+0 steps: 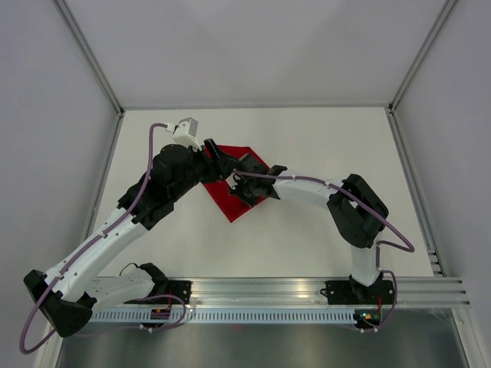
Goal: Fold the napkin, place the utensils inside, and roll it up
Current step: Fold the napkin
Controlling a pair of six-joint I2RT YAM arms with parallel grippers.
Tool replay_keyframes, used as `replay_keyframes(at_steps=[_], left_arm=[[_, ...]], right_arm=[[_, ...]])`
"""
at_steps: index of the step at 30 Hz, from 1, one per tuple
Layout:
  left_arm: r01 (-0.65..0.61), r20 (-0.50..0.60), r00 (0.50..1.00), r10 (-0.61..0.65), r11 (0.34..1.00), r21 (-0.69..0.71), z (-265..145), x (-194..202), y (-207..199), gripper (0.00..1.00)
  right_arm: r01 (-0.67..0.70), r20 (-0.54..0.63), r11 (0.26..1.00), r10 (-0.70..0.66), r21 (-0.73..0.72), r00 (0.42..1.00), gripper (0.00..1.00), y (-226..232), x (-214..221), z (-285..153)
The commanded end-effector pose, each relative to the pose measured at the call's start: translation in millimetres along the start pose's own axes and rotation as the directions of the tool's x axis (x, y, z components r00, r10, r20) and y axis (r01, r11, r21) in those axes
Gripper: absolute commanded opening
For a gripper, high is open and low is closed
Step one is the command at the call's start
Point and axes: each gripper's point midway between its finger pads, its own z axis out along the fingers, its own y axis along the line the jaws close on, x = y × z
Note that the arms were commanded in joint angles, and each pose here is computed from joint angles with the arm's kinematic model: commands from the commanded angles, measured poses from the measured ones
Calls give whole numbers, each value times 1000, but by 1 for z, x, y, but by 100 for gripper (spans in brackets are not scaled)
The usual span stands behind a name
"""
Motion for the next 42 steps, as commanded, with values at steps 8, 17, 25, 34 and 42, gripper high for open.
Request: replay_keyframes(at_steps=[8,17,25,34,42], left_arm=[[20,8,1000,-20,1000,-9,0,-2,2,63],[6,-5,1000,-6,1000,-15,3,1,3,64],[0,9,1000,0,1000,-10,3,-7,-1,66],[28,94,995,-25,999,-34,-10,-31,-1,64],[162,147,981,-129,958,-236,-3,-26,72,56]], right_arm=[[57,-37,998,-59,-41,998,12,32,-2,19],[51,-2,997,-52,-61,999,30,40,-22,14],[27,46,988,-21,-151,999,50,53,-50,9],[-66,77,990,76,-125,994,49,36,-63,-1],[-216,131,976,218,-27,967,49,-53,-53,-32]])
